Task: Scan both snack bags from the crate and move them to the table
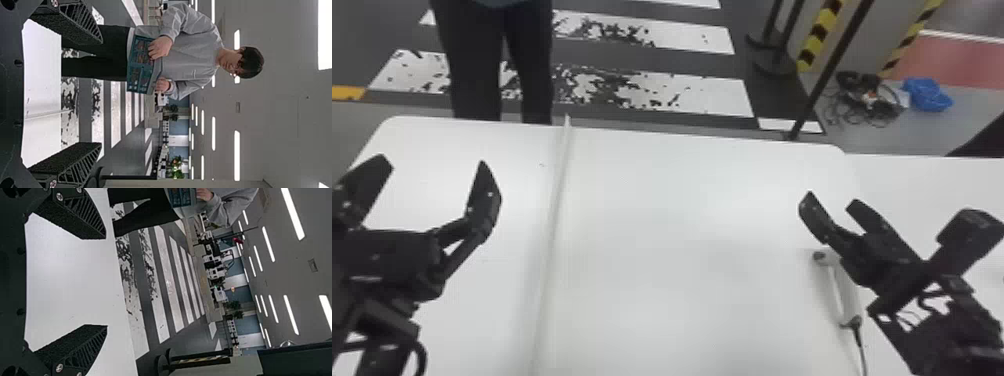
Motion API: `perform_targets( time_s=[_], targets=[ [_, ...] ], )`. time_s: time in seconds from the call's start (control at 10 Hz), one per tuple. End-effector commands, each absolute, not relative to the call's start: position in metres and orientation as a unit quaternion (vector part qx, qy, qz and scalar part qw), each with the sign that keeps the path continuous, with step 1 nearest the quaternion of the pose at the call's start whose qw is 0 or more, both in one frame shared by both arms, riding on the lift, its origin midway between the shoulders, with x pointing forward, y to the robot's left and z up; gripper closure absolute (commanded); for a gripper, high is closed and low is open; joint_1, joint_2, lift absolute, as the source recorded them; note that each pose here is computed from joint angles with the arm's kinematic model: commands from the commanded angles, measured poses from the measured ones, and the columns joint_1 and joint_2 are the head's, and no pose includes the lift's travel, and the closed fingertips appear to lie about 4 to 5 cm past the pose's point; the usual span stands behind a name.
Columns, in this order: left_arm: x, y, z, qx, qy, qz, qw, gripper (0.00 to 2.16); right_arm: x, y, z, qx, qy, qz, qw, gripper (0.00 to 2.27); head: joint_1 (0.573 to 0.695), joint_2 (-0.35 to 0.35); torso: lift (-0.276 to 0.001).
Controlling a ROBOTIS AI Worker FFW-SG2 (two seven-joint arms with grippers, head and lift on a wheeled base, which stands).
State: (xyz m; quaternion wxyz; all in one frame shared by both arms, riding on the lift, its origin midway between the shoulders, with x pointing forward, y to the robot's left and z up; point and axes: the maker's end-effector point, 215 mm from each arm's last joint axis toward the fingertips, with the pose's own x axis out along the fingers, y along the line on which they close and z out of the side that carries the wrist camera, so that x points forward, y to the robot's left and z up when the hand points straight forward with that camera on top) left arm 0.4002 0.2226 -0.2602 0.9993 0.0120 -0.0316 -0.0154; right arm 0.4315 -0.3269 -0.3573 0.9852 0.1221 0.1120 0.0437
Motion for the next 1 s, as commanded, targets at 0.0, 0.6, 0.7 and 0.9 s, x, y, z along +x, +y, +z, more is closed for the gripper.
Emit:
perform_targets(
  time_s=[0.0,0.6,0.7,0.9],
  targets=[
    [0.3999,0.223,-0.2594,0.012,-0.033,-0.015,0.999,0.07,0.4327,-0.3256,-0.3555,0.122,0.109,0.045,0.985,0.12,0.695,-0.142,-0.087],
    [0.3999,0.2232,-0.2618,0.013,-0.031,-0.015,0.999,0.07,0.4342,-0.3287,-0.3538,0.118,0.104,0.043,0.987,0.12,0.695,-0.143,-0.087],
    [0.3998,0.2234,-0.2618,0.012,-0.032,-0.015,0.999,0.07,0.4341,-0.3279,-0.3535,0.119,0.103,0.045,0.987,0.12,0.695,-0.142,-0.087],
    [0.4001,0.2233,-0.2585,0.011,-0.037,-0.015,0.999,0.07,0.434,-0.3295,-0.3525,0.118,0.102,0.044,0.987,0.12,0.695,-0.142,-0.087]
  ],
)
